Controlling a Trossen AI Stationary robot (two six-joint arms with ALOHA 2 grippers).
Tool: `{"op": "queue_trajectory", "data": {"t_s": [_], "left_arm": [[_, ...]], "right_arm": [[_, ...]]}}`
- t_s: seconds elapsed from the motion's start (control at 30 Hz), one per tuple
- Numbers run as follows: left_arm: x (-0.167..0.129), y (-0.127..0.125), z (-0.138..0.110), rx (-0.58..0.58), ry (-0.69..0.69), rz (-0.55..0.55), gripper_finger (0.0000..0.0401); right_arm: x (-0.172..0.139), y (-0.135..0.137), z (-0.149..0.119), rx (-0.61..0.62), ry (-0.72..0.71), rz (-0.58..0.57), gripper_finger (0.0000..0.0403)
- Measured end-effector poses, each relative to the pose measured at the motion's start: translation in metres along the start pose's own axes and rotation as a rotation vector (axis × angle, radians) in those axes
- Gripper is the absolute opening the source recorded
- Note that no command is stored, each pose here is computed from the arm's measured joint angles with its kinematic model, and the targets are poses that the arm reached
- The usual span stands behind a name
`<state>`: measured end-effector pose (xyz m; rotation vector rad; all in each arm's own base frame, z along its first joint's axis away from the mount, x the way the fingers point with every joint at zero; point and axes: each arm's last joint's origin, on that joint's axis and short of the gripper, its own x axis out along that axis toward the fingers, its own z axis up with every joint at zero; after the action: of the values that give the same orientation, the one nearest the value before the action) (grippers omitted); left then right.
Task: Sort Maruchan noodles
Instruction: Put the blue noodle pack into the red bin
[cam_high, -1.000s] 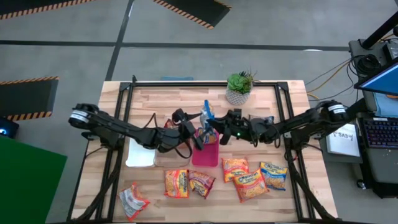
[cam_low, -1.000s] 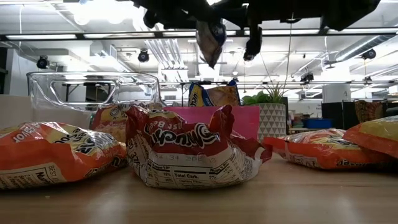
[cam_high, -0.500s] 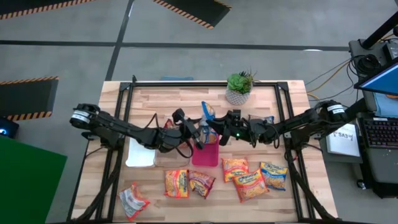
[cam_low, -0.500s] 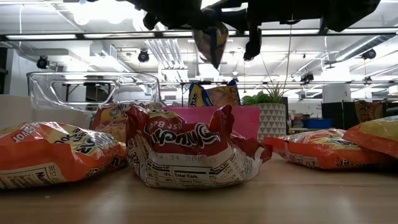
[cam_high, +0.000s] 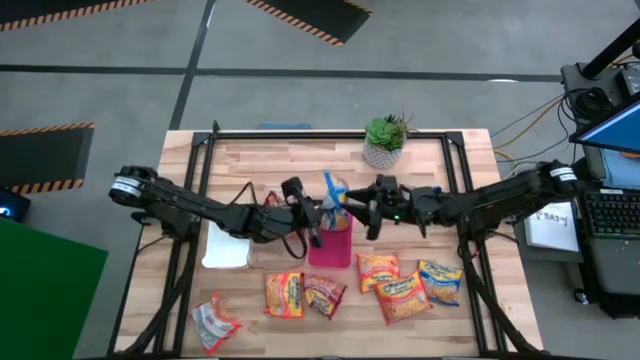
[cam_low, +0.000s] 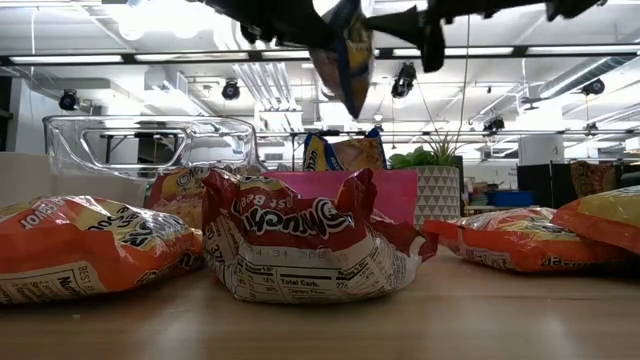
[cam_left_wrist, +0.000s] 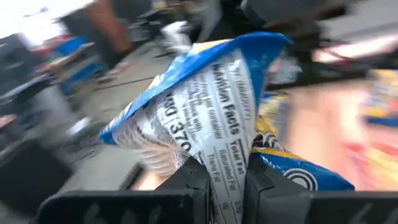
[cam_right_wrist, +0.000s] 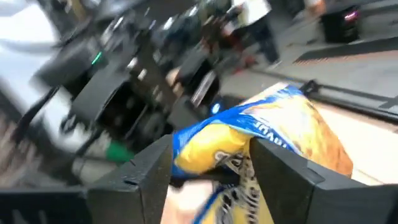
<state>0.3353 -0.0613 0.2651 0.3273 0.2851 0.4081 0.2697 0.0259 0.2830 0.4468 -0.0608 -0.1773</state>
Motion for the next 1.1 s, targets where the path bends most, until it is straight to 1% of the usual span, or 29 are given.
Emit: {"op": "queue_trajectory", "data": {"t_s": [0.07, 0.13, 0.2, 0.23, 0.27, 0.37, 0.5, 0.7, 0.77, 0.93, 1.1], "left_arm": [[-0.005, 0.000, 0.001, 0.040, 0.001, -0.144, 0.0019], [-0.011, -0.003, -0.001, 0.094, 0.009, -0.335, 0.0019], [-0.017, -0.004, -0.001, 0.114, 0.001, -0.507, 0.0019], [-0.019, -0.005, -0.001, 0.113, -0.009, -0.564, 0.0019], [-0.020, -0.004, 0.001, 0.108, -0.024, -0.593, 0.0019], [-0.021, -0.004, 0.002, 0.100, -0.030, -0.602, 0.0019], [-0.020, -0.004, 0.001, 0.102, -0.025, -0.604, 0.0020], [-0.021, -0.005, 0.002, 0.092, -0.046, -0.655, 0.0020], [-0.021, -0.005, 0.002, 0.089, -0.046, -0.658, 0.0020], [-0.021, -0.005, 0.002, 0.078, -0.034, -0.659, 0.0020], [-0.020, -0.004, 0.001, 0.078, -0.034, -0.657, 0.0020]], "right_arm": [[-0.010, 0.002, 0.006, -0.055, 0.057, 0.063, 0.0216], [-0.019, 0.003, 0.013, -0.117, 0.094, 0.117, 0.0219], [-0.027, 0.003, 0.014, -0.164, 0.144, 0.142, 0.0219], [-0.030, 0.003, 0.014, -0.184, 0.174, 0.157, 0.0219], [-0.033, 0.003, 0.013, -0.207, 0.202, 0.170, 0.0219], [-0.037, 0.003, 0.014, -0.258, 0.213, 0.192, 0.0219], [-0.034, 0.005, 0.009, -0.338, 0.243, 0.290, 0.0219], [-0.020, 0.007, 0.003, -0.440, 0.276, 0.300, 0.0219], [-0.012, 0.011, 0.003, -0.469, 0.294, 0.336, 0.0219], [0.006, 0.021, 0.006, -0.523, 0.405, 0.394, 0.0219], [0.025, 0.033, 0.012, -0.538, 0.541, 0.449, 0.0219]]}}
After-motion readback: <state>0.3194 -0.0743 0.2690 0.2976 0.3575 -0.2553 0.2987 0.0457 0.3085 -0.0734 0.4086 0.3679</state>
